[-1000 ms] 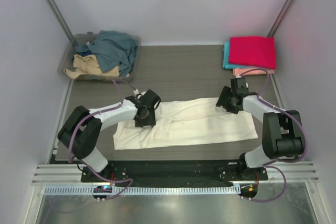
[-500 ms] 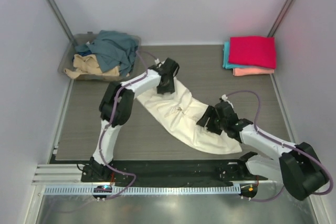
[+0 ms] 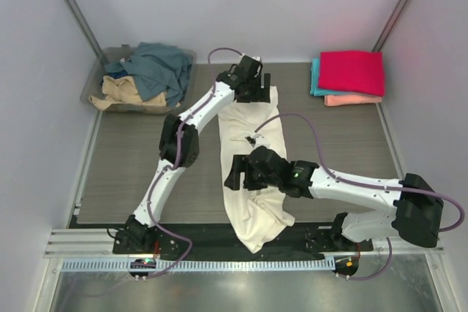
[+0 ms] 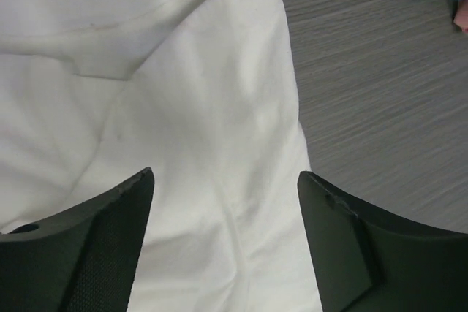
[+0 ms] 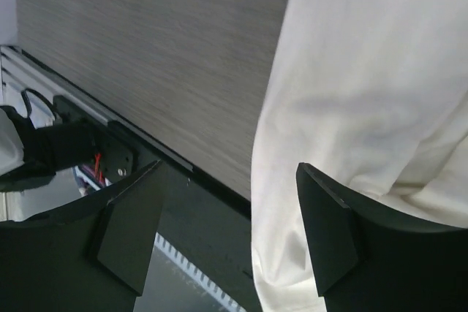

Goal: Fold and stack the t-shirts
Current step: Fold the tshirt

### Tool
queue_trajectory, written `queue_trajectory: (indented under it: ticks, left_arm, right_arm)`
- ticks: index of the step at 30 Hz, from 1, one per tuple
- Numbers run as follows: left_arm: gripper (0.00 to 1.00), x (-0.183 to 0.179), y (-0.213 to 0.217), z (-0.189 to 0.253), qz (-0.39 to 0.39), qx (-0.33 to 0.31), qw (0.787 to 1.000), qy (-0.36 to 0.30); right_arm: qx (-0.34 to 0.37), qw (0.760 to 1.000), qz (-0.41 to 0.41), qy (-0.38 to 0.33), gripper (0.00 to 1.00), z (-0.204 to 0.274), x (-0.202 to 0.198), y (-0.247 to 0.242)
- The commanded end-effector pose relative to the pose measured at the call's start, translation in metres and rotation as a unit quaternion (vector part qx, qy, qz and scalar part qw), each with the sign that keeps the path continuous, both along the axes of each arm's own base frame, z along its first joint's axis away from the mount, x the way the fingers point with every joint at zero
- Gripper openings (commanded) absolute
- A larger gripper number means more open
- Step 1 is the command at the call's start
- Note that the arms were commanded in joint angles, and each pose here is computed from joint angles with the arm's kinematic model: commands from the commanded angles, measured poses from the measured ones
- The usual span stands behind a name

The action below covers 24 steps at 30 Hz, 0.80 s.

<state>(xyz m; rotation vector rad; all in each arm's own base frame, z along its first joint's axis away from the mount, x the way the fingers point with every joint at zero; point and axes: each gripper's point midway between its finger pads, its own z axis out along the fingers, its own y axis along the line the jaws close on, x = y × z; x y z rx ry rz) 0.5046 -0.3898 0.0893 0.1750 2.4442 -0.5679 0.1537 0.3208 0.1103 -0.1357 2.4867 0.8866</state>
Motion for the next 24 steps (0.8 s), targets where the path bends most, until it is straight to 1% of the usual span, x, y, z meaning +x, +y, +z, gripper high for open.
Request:
queue_trajectory:
  ticks: [1, 2, 3, 4, 5, 6, 7, 8, 9, 10, 11, 12, 13, 14, 15, 16, 17, 18, 19, 20, 21, 22, 23, 24]
  left_arm:
    - [0.83, 0.006, 0.038, 0.131, -0.016, -0.023, 0.994, -0.110]
    - [0.84, -0.003, 0.052, 0.175, -0.006, -0.031, 0.990, -0.138]
    - [0.87, -0.005, 0.071, 0.183, 0.011, -0.019, 0.990, -0.138]
    - [0.87, -0.013, 0.091, 0.192, 0.035, 0.000, 0.990, -0.136]
    - [0.87, -0.017, 0.110, 0.202, 0.054, 0.008, 0.989, -0.138]
    - [0.88, -0.036, 0.128, 0.236, 0.068, -0.001, 0.985, -0.158]
    - [0.88, -0.047, 0.141, 0.216, 0.076, 0.018, 0.988, -0.133]
    - [0.88, -0.057, 0.152, 0.211, 0.080, 0.026, 0.988, -0.126]
    - [0.88, -0.079, 0.165, 0.241, 0.084, 0.014, 0.985, -0.152]
    - [0.88, -0.094, 0.174, 0.208, 0.082, 0.038, 0.989, -0.120]
    - [0.88, -0.106, 0.183, 0.210, 0.085, 0.040, 0.988, -0.121]
    - [0.87, -0.127, 0.195, 0.227, 0.088, 0.029, 0.986, -0.138]
    - [0.87, -0.145, 0.204, 0.197, 0.084, 0.049, 0.989, -0.108]
    - [0.87, -0.157, 0.212, 0.195, 0.089, 0.050, 0.989, -0.108]
    - [0.87, -0.169, 0.219, 0.187, 0.089, 0.055, 0.989, -0.103]
    - [0.88, -0.188, 0.231, 0.201, 0.095, 0.044, 0.986, -0.126]
    - [0.88, -0.200, 0.241, 0.176, 0.098, 0.063, 0.988, -0.106]
    - [0.88, -0.210, 0.251, 0.173, 0.108, 0.071, 0.986, -0.108]
    - [0.88, -0.224, 0.260, 0.180, 0.111, 0.065, 0.984, -0.123]
    - [0.88, -0.236, 0.267, 0.163, 0.109, 0.078, 0.985, -0.110]
    - [0.88, -0.245, 0.274, 0.157, 0.107, 0.088, 0.984, -0.107]
    - [0.88, -0.252, 0.280, 0.150, 0.107, 0.096, 0.984, -0.103]
    - [0.88, -0.261, 0.286, 0.152, 0.109, 0.094, 0.983, -0.113]
    - [0.88, -0.270, 0.293, 0.134, 0.109, 0.110, 0.983, -0.097]
  right_arm:
    - [-0.038, 0.991, -0.022, -0.127, 0.78, 0.056, 0.039, -0.019]
    - [-0.049, 0.989, -0.032, -0.139, 0.79, 0.072, 0.047, -0.025]
    - [-0.066, 0.985, -0.045, -0.152, 0.79, 0.077, 0.058, -0.033]
    - [-0.087, 0.981, -0.073, -0.159, 0.79, 0.080, 0.078, -0.047]
    - [-0.108, 0.978, -0.071, -0.162, 0.79, 0.083, 0.090, -0.051]
    - [-0.115, 0.977, -0.077, -0.161, 0.78, 0.082, 0.100, -0.056]
    - [-0.120, 0.977, -0.094, -0.152, 0.78, 0.081, 0.117, -0.067]
    - [-0.140, 0.975, -0.091, -0.149, 0.77, 0.074, 0.130, -0.068]
    - [-0.152, 0.973, -0.094, -0.148, 0.77, 0.070, 0.140, -0.072]
    - [-0.168, 0.971, -0.095, -0.142, 0.76, 0.063, 0.149, -0.074]
    - [-0.179, 0.968, -0.104, -0.142, 0.76, 0.066, 0.163, -0.078]
    - [-0.209, 0.965, -0.095, -0.124, 0.76, 0.044, 0.172, -0.078]
    - [-0.219, 0.964, -0.094, -0.118, 0.75, 0.038, 0.178, -0.077]
    - [-0.221, 0.963, -0.091, -0.121, 0.75, 0.042, 0.189, -0.074]
    - [-0.232, 0.962, -0.087, -0.115, 0.75, 0.034, 0.194, -0.071]
    - [-0.249, 0.960, -0.081, -0.100, 0.75, 0.017, 0.199, -0.069]
    - [-0.255, 0.959, -0.079, -0.099, 0.75, 0.016, 0.205, -0.064]
    - [-0.263, 0.957, -0.078, -0.096, 0.75, 0.011, 0.209, -0.063]
    - [-0.280, 0.954, -0.073, -0.083, 0.75, -0.006, 0.213, -0.063]
    - [-0.284, 0.953, -0.075, -0.081, 0.75, -0.008, 0.218, -0.060]
    - [-0.290, 0.950, -0.080, -0.078, 0.75, -0.012, 0.223, -0.062]
    - [-0.304, 0.948, -0.073, -0.063, 0.75, -0.031, 0.224, -0.061]
    - [-0.304, 0.948, -0.074, -0.062, 0.75, -0.032, 0.230, -0.059]
    - [-0.308, 0.947, -0.071, -0.055, 0.75, -0.039, 0.232, -0.058]
